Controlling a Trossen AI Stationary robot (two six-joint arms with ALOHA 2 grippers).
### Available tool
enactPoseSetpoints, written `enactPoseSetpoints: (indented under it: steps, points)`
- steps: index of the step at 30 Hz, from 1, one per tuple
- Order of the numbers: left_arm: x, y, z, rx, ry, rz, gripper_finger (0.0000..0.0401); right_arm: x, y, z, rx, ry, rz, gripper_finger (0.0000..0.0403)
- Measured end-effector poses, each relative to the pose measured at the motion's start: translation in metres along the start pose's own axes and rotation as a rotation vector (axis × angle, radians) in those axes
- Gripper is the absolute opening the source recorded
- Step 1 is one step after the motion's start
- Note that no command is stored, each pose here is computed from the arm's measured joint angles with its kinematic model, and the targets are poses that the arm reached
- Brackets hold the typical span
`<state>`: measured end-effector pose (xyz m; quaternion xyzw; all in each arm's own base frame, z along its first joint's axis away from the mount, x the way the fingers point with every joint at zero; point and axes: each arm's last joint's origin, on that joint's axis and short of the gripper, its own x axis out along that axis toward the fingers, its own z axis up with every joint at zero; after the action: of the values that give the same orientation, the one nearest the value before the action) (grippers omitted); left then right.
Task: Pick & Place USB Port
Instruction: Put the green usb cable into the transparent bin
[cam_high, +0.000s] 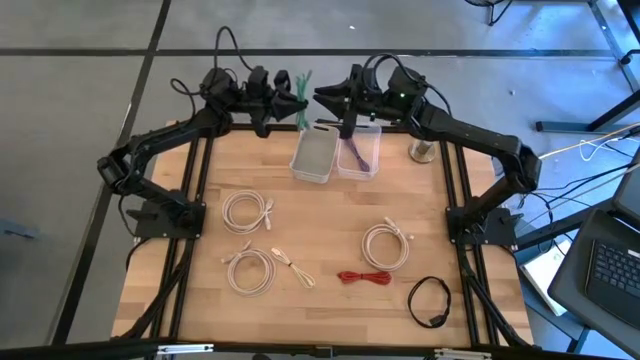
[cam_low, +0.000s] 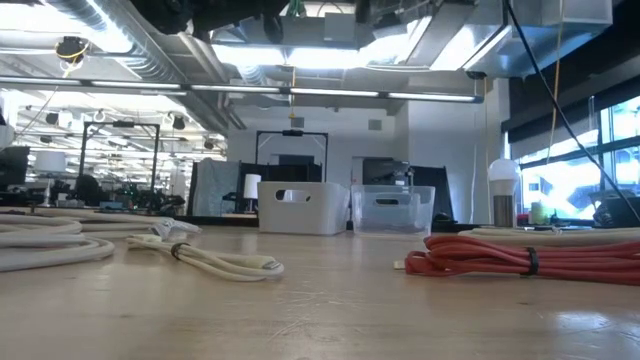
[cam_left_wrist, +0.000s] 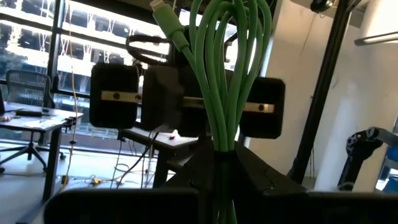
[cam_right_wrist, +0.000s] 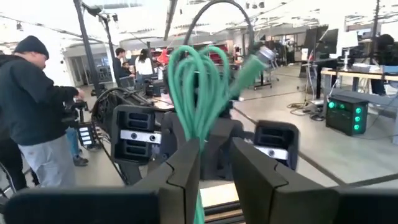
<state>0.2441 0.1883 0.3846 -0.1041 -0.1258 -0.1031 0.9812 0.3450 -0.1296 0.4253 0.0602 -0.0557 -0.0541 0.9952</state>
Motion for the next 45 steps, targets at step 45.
enactPoseSetpoints:
  steps: [45]
  points:
    - [-0.012, 0.006, 0.004, 0.016, 0.057, -0.014, 0.0172, -0.013, 0.011, 0.041, -0.225, 0.441, -0.344, 0.0018]
